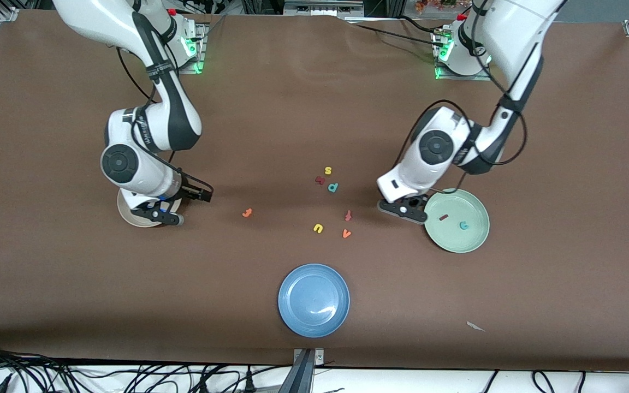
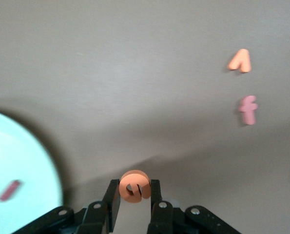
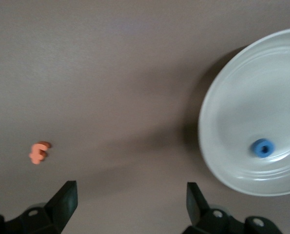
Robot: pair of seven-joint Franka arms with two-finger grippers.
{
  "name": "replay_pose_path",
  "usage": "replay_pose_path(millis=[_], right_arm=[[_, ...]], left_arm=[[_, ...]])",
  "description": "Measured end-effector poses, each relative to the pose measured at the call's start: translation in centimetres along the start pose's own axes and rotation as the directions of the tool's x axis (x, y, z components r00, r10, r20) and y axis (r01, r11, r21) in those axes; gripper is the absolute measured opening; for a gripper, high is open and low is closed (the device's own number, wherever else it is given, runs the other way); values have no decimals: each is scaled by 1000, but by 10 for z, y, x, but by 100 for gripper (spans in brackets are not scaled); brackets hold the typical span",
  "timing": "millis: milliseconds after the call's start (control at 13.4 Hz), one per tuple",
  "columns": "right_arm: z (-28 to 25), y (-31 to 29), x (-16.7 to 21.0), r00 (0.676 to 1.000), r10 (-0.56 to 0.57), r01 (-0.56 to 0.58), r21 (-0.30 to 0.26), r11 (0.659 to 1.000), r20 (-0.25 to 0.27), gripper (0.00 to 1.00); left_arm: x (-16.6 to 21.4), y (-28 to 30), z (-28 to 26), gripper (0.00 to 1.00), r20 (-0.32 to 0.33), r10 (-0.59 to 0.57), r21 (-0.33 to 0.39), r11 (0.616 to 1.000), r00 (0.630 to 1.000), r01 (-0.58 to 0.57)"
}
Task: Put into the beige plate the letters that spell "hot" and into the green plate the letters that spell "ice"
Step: 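Drop the orange e on the green plate while the right gripper grasps the f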
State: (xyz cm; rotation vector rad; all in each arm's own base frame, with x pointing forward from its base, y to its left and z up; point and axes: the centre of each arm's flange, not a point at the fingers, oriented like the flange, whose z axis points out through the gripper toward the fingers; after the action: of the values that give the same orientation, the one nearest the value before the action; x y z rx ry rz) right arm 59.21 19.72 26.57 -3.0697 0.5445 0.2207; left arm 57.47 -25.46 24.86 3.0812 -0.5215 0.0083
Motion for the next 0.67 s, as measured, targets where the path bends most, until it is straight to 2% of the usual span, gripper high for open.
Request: replay_pose_path(millis=[149,373,671], right_arm=[[10,-23,-3,997,78,-77,36,996,-7,99],[30,-51,-10,990,133,-128,83,988,-53,99],[54,-80,-25,982,162,-152,109,982,-92,99]], left_arm=[[-2,-43,-7,29,26,58,22,998,998,-59],[-16,-113,5,29,88,138,33,989,987,-141],[-57,-157,41,29,175,136,5,990,975,-139]])
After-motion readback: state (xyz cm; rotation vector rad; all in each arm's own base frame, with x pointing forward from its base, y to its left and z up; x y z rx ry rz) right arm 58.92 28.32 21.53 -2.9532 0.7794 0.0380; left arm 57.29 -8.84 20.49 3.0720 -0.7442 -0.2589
